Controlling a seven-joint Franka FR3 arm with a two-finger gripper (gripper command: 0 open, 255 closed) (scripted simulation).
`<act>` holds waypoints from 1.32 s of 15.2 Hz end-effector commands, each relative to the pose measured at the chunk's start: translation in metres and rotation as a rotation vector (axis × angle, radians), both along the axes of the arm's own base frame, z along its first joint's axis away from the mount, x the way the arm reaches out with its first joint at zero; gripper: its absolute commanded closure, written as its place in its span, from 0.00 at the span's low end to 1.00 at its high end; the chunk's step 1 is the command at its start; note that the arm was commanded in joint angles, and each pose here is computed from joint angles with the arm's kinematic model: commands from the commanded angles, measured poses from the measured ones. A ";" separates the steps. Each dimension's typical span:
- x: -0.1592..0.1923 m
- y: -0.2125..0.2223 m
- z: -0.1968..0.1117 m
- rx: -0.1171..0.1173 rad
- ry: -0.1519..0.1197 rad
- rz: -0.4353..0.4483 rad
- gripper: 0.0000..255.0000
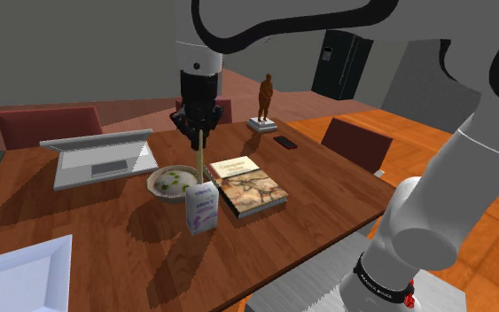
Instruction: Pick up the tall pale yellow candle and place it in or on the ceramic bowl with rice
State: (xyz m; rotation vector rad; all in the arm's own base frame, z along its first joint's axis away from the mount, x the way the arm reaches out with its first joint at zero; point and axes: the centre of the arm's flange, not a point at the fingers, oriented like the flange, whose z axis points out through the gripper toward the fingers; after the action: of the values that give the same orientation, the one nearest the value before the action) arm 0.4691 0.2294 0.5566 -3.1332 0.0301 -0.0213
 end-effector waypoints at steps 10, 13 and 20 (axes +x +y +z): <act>0.142 -0.034 0.023 0.000 0.000 0.000 1.00; 0.182 -0.043 0.030 0.000 0.000 0.000 1.00; 0.182 -0.043 -0.007 0.000 0.000 0.000 1.00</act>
State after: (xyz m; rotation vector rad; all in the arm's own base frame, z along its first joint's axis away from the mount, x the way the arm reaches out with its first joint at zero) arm 0.6516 0.1861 0.5550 -3.1337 0.0305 -0.0208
